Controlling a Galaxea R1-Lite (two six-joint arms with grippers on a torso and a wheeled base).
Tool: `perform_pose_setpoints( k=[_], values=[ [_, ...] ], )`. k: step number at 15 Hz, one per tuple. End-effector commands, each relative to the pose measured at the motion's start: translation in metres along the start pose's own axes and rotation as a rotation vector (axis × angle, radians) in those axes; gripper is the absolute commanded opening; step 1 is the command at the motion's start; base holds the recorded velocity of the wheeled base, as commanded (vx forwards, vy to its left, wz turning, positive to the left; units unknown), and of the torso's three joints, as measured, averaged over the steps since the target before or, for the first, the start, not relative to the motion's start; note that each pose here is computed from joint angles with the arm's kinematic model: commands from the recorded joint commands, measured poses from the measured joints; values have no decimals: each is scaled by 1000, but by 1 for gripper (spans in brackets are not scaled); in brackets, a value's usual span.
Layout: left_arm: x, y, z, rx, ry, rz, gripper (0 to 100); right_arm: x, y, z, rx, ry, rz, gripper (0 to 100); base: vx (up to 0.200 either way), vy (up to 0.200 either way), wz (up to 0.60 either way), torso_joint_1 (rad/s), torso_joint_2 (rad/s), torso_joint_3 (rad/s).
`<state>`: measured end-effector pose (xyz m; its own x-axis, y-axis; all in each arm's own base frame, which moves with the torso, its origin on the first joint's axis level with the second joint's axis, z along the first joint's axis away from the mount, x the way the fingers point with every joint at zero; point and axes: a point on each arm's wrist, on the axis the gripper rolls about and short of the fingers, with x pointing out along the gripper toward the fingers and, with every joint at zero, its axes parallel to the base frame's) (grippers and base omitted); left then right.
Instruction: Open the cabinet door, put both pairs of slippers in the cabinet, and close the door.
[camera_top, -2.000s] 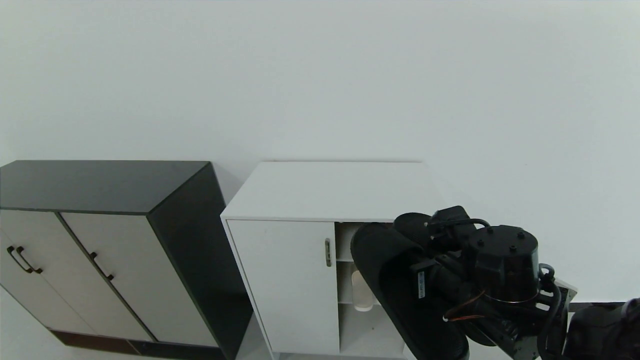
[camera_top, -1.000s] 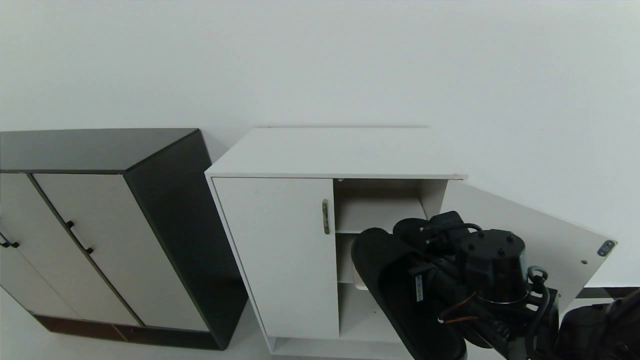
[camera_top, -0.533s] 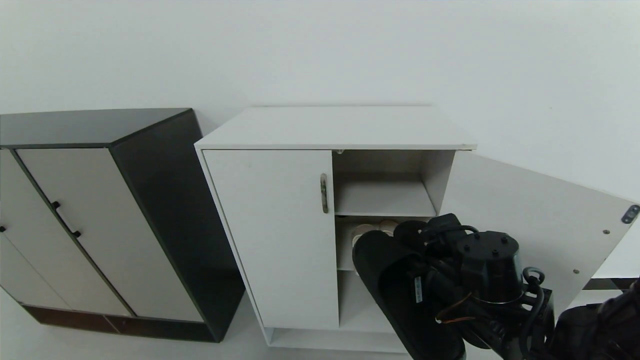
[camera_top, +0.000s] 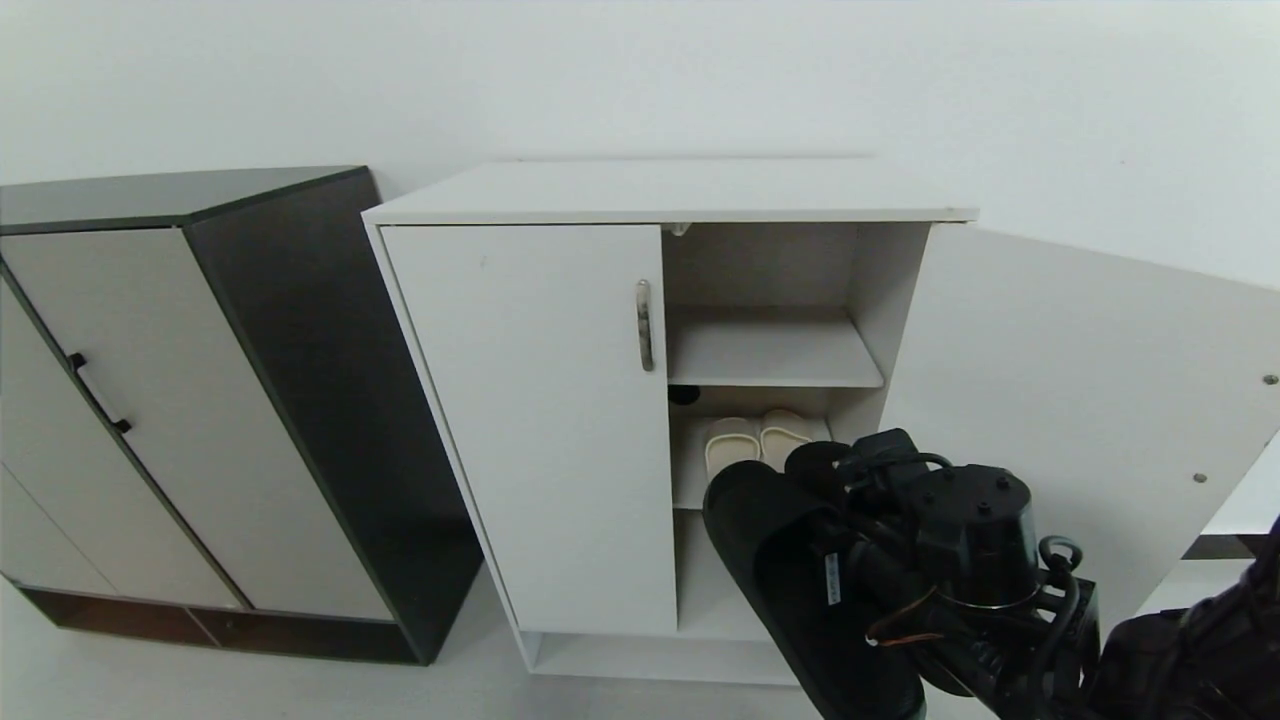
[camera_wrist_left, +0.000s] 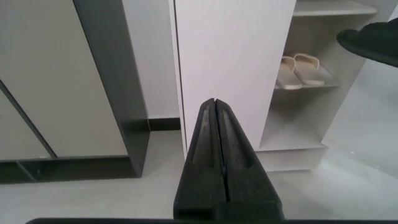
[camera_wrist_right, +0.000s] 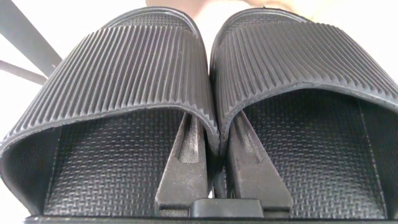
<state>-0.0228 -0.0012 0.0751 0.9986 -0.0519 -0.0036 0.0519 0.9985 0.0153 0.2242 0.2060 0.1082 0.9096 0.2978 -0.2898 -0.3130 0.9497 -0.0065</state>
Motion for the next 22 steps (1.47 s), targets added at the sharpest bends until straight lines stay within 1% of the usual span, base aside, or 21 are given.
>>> perform_pose_setpoints(
  k=[1,5,7,17,18,19,22],
  values=[
    [0,0,0,0,1,0,0,1,0,-2,-3,7,-1,0,0,0,0,-85,447,373],
    [0,0,0,-2,1,0,0,3,1,-5,-11,16,-4,0,0,0,0,-30,424,384],
    [0,0,0,-2,3,0,0,3,1,-5,-9,18,-1,0,0,0,0,-5,164,156],
    [0,0,0,-2,1,0,0,10,4,-10,-5,-2,13,0,0,0,0,0,9,5],
    [0,0,0,-2,1,0,0,9,4,-11,-5,0,18,0,0,0,0,0,0,0],
    [0,0,0,-2,-1,0,0,7,4,-14,-10,11,43,0,0,0,-600,2,7,-17],
    [0,0,1,-2,-1,0,0,6,3,-16,-11,-6,70,0,0,0,0,0,0,0]
  ],
)
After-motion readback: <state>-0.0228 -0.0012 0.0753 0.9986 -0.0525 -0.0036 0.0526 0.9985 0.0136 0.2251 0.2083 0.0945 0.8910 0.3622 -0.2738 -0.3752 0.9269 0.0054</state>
